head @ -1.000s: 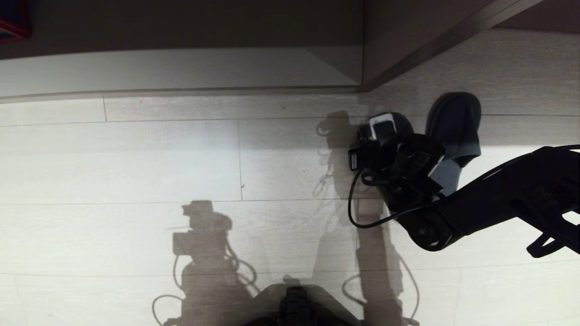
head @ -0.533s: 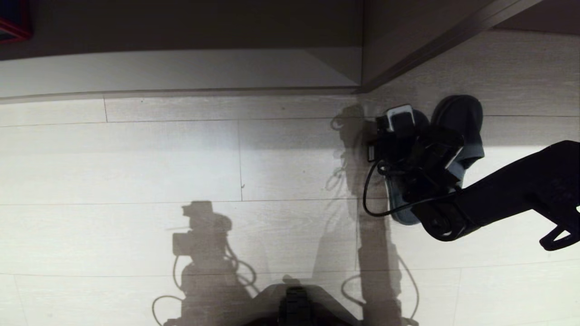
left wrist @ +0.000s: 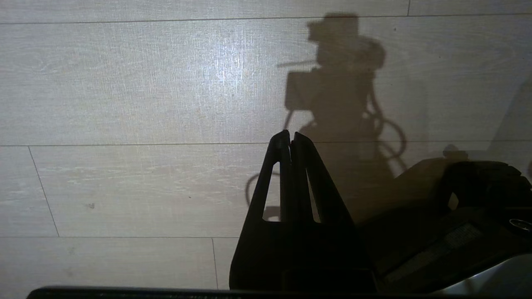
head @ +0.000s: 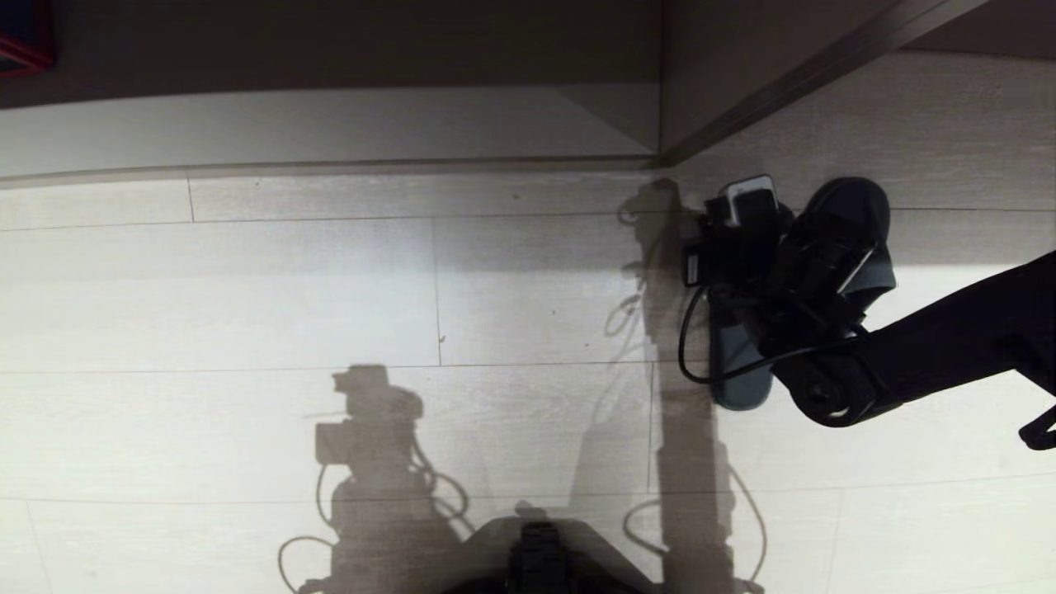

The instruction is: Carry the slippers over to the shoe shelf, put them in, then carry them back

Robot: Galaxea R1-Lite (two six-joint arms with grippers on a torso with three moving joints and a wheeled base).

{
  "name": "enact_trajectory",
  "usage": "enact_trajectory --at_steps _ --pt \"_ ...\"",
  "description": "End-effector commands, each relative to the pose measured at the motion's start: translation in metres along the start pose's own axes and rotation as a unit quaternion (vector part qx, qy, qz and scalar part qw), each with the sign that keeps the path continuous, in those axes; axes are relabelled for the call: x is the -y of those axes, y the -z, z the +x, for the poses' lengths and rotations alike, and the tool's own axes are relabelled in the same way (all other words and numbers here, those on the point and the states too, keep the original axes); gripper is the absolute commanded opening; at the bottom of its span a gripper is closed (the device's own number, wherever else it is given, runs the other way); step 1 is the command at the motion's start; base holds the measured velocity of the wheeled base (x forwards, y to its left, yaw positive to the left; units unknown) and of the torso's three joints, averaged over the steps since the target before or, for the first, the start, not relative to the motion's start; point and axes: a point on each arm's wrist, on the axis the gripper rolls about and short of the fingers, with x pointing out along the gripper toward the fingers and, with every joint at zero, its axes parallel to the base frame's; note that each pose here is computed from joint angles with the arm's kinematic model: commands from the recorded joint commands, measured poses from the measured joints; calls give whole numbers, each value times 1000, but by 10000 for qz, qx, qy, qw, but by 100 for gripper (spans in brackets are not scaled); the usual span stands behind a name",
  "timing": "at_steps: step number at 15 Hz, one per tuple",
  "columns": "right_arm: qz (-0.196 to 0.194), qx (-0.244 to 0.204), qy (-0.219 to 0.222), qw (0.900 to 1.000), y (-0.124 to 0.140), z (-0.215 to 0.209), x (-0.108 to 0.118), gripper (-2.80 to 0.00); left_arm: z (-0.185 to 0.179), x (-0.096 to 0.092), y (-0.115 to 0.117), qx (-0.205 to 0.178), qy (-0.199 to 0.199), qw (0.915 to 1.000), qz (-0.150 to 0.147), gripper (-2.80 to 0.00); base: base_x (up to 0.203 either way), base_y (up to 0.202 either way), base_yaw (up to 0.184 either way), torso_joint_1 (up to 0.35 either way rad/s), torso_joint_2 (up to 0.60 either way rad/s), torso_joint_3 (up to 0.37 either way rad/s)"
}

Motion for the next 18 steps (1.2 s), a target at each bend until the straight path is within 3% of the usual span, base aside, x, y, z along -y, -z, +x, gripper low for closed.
enact_trajectory --at_steps 1,8,13,18 --pt "204 462 -106 9987 -39 -18 7 -280 0 0 0 4 -1 10000 -4 -280 0 0 0 0 0 0" --pt "377 732 -774 9936 -80 -106 22 -280 0 0 0 -2 2 10000 -4 -280 0 0 0 0 0 0" --pt "616 1159 -1041 9859 -116 -182 65 -280 0 0 0 -2 -4 10000 -4 -280 0 0 0 0 0 0" --pt "1125 1186 -941 9821 -133 -270 113 -280 0 0 0 -2 -5 10000 19 -280 0 0 0 0 0 0"
